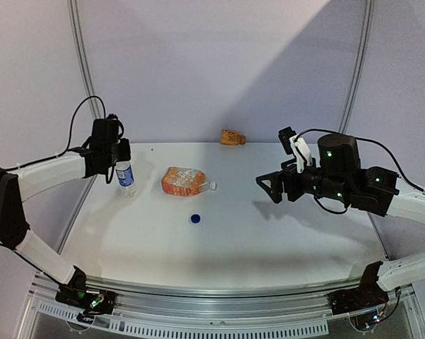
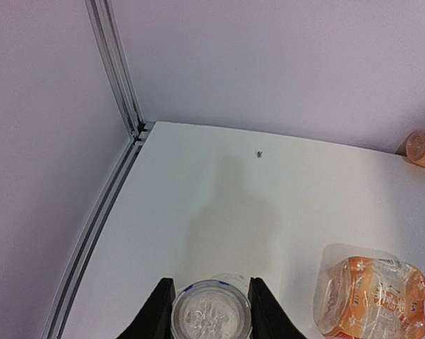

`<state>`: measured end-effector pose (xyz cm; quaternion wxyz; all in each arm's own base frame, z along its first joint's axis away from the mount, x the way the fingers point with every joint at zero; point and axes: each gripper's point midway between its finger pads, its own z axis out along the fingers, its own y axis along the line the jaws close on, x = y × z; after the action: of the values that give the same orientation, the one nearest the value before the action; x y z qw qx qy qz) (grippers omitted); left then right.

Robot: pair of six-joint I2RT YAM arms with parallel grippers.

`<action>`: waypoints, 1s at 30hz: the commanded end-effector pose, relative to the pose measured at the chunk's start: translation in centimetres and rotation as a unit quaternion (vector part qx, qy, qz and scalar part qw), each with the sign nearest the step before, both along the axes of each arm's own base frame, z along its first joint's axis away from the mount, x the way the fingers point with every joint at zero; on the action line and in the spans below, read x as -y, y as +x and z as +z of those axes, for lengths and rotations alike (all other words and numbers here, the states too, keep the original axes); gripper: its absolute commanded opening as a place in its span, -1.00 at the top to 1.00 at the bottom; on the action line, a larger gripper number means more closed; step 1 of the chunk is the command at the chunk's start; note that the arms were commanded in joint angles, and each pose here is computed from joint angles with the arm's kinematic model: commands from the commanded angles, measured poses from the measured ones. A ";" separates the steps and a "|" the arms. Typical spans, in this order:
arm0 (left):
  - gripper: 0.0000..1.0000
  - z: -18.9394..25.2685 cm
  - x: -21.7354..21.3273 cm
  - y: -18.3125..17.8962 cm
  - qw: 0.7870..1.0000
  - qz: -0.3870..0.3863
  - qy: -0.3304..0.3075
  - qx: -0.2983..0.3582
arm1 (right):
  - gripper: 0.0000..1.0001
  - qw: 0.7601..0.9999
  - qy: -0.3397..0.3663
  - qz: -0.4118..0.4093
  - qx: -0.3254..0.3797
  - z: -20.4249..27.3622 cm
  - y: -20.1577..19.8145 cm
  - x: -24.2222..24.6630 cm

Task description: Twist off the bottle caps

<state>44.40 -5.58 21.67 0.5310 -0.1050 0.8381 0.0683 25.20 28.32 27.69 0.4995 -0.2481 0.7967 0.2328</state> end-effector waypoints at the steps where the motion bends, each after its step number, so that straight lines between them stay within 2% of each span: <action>1: 0.78 -0.5 -0.8 -0.7 1.000 0.008 0.010 -0.012 | -0.98 1.000 0.000 -0.007 -0.003 -0.3 -0.2 0.4; 5: 0.41 -0.6 -1.0 -1.2 1.000 0.011 0.012 -0.020 | -0.98 1.000 0.001 -0.005 -0.003 -0.2 -0.1 0.2; 9: 0.21 -0.6 -1.2 -1.6 1.000 0.011 0.012 -0.021 | -0.98 1.000 0.001 -0.002 -0.003 -0.3 -0.2 0.1; 17: -0.42 0.7 -1.5 -2.3 1.000 0.016 0.010 -0.010 | -0.98 1.000 0.001 0.000 -0.004 -0.3 -0.3 0.0; 27: -0.74 2.0 -1.6 -2.8 1.000 0.011 0.007 0.001 | -0.98 1.000 0.002 0.004 -0.002 -0.1 -0.2 -0.2; 29: -0.96 2.5 -1.6 -2.9 1.000 0.011 0.006 0.005 | -0.98 1.000 0.003 0.005 -0.001 0.0 -0.2 -0.3; 30: -0.98 2.8 -1.6 -3.0 1.000 0.011 0.006 0.006 | -0.98 1.000 0.003 0.005 -0.001 0.0 -0.2 -0.3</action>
<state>42.03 -4.57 23.83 0.5365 -0.1088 0.8336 0.0735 25.21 28.32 27.69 0.4997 -0.2483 0.7966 0.2327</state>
